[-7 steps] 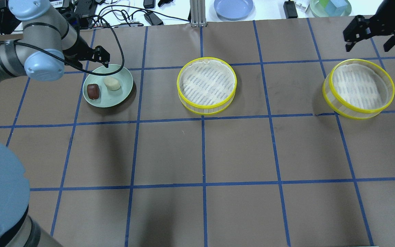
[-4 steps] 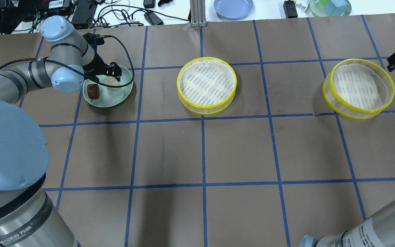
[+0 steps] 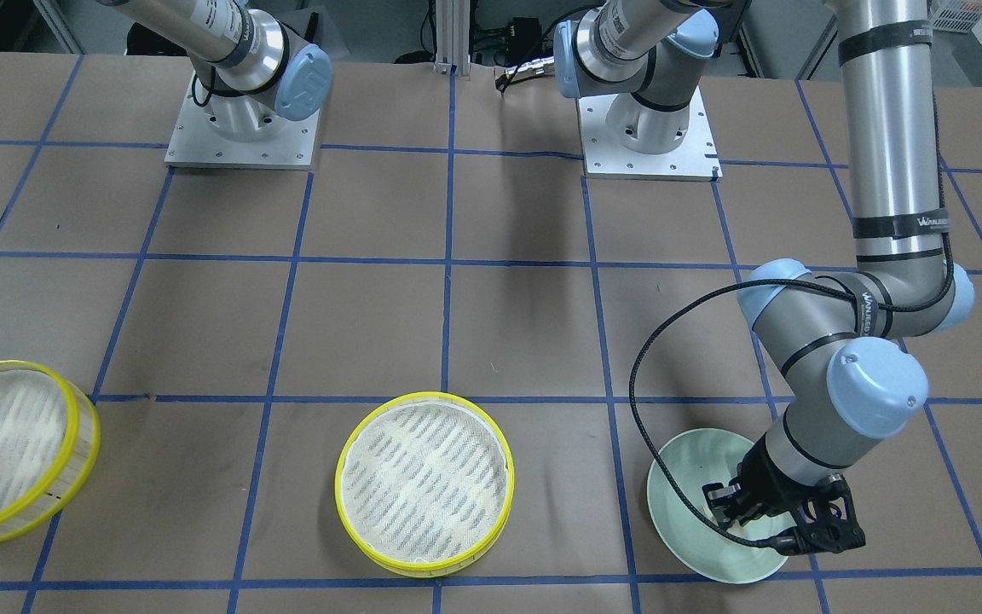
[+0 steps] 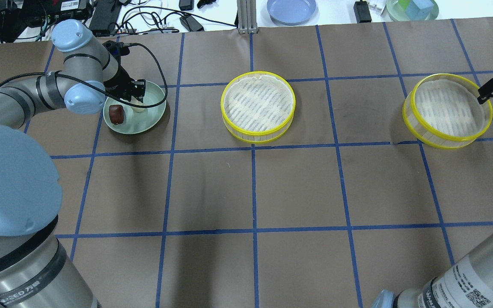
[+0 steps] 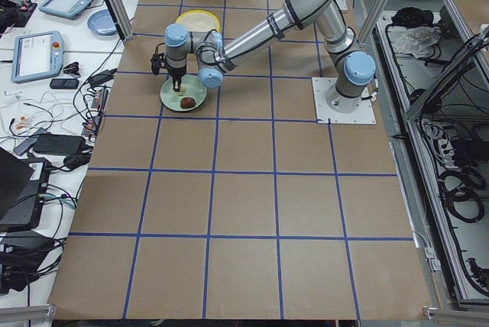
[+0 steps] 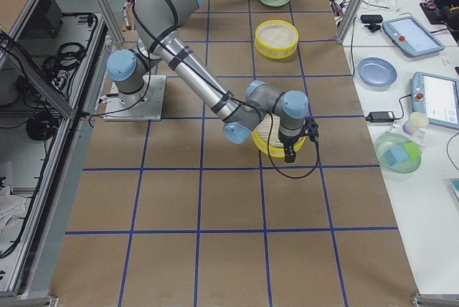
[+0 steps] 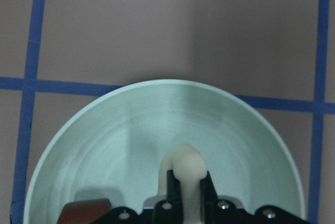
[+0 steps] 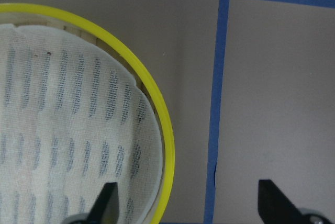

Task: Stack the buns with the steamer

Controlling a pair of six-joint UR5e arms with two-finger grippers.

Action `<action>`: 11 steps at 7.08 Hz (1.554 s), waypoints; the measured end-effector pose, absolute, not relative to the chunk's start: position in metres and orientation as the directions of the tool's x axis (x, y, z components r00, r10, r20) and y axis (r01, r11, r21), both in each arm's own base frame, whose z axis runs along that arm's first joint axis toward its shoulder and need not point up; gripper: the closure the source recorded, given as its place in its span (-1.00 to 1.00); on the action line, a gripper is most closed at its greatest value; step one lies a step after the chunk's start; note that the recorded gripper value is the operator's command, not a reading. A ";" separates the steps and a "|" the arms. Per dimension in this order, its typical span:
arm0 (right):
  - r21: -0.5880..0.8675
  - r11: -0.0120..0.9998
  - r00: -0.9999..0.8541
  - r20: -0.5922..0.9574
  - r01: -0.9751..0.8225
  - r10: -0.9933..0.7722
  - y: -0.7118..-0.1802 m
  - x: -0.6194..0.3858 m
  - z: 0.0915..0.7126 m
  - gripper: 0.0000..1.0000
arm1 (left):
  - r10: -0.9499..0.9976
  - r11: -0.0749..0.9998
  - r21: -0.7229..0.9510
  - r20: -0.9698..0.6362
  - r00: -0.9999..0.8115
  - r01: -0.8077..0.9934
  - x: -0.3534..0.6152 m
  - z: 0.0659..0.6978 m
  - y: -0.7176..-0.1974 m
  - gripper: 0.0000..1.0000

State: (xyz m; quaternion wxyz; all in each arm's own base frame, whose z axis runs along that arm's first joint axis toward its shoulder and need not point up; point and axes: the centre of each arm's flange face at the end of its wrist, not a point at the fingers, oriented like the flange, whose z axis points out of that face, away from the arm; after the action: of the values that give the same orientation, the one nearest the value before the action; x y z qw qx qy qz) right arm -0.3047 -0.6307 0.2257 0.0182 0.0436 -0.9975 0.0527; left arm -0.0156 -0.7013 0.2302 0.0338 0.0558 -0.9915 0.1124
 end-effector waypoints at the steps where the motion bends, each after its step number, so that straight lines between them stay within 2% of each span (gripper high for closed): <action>1: -0.103 0.991 -0.996 0.034 -0.089 -0.086 -0.631 -0.305 0.220 0.40 | -0.142 0.950 -0.260 0.127 -0.982 -0.171 -0.037 0.259 -0.705 1.00; 2: -0.101 0.991 -0.996 0.030 -0.088 -0.086 -0.631 -0.305 0.217 0.62 | -0.190 0.926 -0.289 0.195 -0.962 -0.242 -0.077 0.290 -0.706 1.00; 3: -0.099 0.991 -0.996 0.026 -0.088 -0.086 -0.631 -0.305 0.214 0.72 | -0.233 0.905 -0.296 0.257 -0.938 -0.306 -0.127 0.315 -0.702 1.00; 6: -0.105 0.991 -0.996 0.031 -0.088 -0.085 -0.631 -0.303 0.222 1.00 | -0.259 0.903 -0.215 0.420 -0.870 -0.372 -0.246 0.305 -0.680 1.00; 8: -0.123 0.990 -0.997 0.048 -0.072 -0.066 -0.628 -0.300 0.247 1.00 | -0.254 0.920 -0.163 0.447 -0.858 -0.357 -0.286 0.277 -0.667 -0.99; 11: -0.084 0.996 -1.000 0.015 0.026 0.027 -0.612 -0.268 0.307 1.00 | -0.244 0.926 -0.158 0.444 -0.862 -0.343 -0.297 0.274 -0.661 -1.00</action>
State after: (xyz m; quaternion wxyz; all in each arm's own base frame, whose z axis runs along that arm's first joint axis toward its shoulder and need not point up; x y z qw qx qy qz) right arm -0.2682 -0.6121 0.3071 0.0078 -0.0134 -0.9990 0.0417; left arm -0.2968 -0.6610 0.2743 0.2130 0.1533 -0.9579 0.1166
